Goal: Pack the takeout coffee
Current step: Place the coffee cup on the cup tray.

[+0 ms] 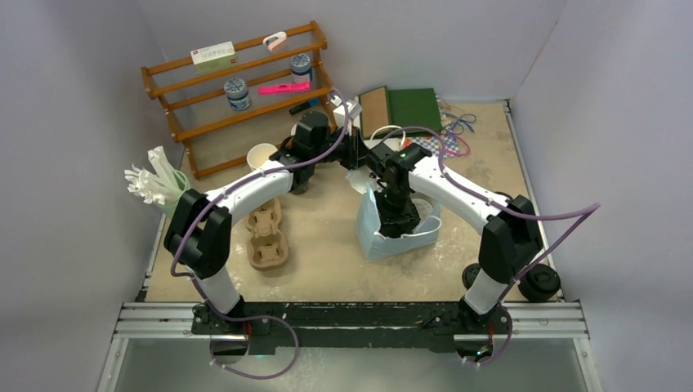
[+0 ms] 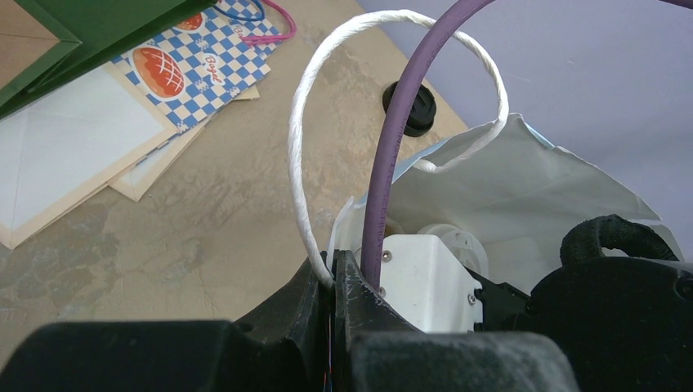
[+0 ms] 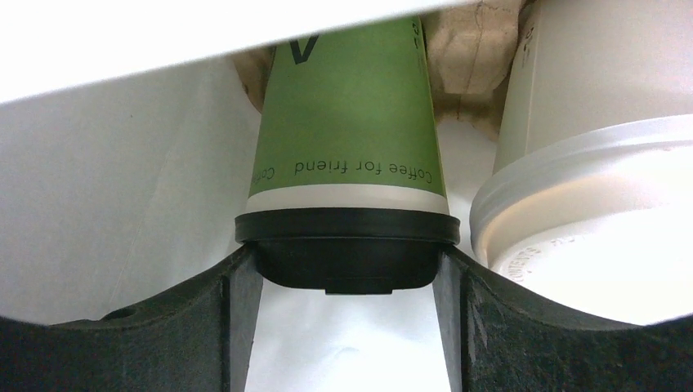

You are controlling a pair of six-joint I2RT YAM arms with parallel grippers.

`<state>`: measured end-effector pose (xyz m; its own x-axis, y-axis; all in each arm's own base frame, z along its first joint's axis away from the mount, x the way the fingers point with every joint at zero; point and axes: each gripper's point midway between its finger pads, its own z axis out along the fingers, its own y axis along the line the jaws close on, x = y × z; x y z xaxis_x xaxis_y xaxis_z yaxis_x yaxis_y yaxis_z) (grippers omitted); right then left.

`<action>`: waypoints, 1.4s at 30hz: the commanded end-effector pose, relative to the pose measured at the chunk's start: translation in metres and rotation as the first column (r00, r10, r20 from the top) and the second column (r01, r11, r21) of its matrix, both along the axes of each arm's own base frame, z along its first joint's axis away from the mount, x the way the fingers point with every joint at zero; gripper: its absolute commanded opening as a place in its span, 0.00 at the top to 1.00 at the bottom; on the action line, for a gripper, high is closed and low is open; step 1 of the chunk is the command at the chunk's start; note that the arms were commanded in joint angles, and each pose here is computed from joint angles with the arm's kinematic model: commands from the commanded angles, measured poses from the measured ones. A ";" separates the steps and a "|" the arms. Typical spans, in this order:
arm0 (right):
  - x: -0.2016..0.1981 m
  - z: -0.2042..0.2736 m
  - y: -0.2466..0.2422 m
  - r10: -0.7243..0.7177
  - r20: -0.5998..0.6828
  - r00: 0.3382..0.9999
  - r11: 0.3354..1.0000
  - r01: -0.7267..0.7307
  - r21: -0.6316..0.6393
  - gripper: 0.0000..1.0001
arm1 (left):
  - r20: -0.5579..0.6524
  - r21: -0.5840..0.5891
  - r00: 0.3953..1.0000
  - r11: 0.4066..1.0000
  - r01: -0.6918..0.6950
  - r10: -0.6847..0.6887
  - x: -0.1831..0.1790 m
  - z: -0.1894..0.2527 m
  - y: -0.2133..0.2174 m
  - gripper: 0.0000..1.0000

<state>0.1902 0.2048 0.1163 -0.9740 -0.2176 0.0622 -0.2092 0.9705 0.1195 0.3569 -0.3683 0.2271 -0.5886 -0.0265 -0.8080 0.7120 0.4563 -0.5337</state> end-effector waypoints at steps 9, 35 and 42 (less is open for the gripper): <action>0.062 0.014 0.030 -0.073 0.313 0.947 0.990 0.031 0.137 0.83 | -0.014 -0.011 0.978 0.978 0.208 -0.209 -0.056 0.012 -0.020 1.00; 0.070 0.054 0.027 -0.135 0.482 0.866 0.967 0.009 0.253 0.31 | -0.106 -0.027 0.981 0.987 0.160 -0.162 -0.044 -0.009 -0.018 1.00; 0.065 0.060 0.024 -0.137 0.483 0.865 0.966 0.008 0.259 0.16 | -0.122 0.026 0.981 0.987 0.157 -0.153 -0.044 -0.025 -0.013 1.00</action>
<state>0.1985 0.2024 0.1288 -0.9658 -0.1962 -0.1695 -0.2229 0.9622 0.1563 0.3460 -0.3799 0.2546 -0.5632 -0.0618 -0.8240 0.7554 0.3659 -0.5437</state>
